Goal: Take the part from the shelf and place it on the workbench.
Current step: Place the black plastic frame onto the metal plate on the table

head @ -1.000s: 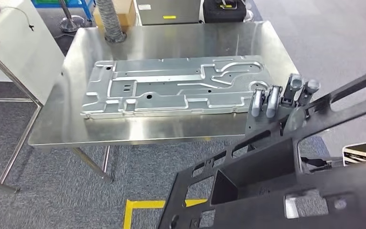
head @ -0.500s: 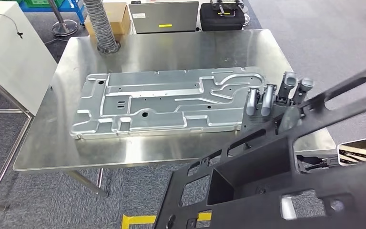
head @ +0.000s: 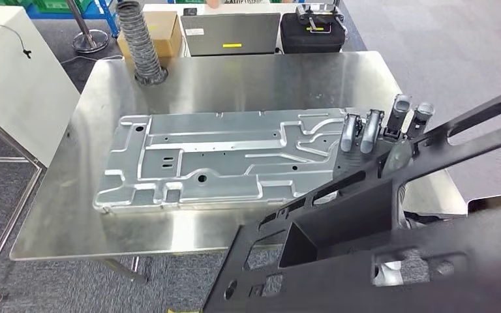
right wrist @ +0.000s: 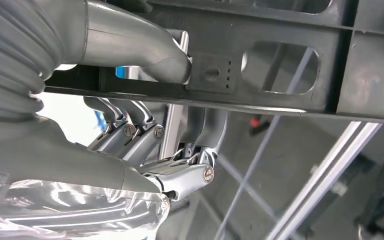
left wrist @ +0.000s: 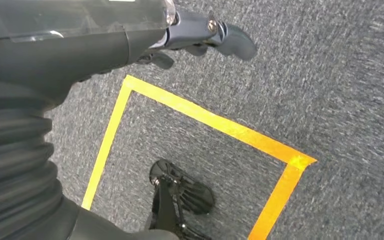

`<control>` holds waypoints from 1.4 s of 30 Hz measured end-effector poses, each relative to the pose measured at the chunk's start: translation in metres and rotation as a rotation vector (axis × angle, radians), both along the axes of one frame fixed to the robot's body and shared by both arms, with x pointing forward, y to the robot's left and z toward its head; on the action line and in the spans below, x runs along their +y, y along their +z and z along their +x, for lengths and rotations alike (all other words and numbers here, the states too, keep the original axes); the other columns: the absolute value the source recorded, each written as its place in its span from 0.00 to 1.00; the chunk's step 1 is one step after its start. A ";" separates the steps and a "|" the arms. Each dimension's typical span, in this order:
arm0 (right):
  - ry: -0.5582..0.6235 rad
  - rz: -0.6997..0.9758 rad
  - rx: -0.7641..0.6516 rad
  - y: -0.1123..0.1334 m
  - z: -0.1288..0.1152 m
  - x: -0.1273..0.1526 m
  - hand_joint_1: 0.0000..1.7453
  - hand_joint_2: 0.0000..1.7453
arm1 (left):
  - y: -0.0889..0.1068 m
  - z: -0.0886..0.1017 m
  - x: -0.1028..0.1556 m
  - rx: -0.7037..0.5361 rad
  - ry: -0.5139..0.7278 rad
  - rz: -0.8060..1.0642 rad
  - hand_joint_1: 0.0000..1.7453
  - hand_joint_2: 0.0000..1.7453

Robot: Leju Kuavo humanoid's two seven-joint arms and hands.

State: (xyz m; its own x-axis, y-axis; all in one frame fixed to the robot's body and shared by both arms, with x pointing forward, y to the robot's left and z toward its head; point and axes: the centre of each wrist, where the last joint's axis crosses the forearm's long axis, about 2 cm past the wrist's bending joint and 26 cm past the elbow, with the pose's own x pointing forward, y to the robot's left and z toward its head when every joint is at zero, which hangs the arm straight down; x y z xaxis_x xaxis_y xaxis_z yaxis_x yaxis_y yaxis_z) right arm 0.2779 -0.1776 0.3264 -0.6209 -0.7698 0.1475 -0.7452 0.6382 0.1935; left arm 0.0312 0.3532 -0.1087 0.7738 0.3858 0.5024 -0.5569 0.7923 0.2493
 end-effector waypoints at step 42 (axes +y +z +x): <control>-1.144 -0.374 0.577 0.059 0.202 -0.225 1.00 1.00 | 0.002 0.009 0.015 -0.158 -0.107 -0.001 0.00 1.00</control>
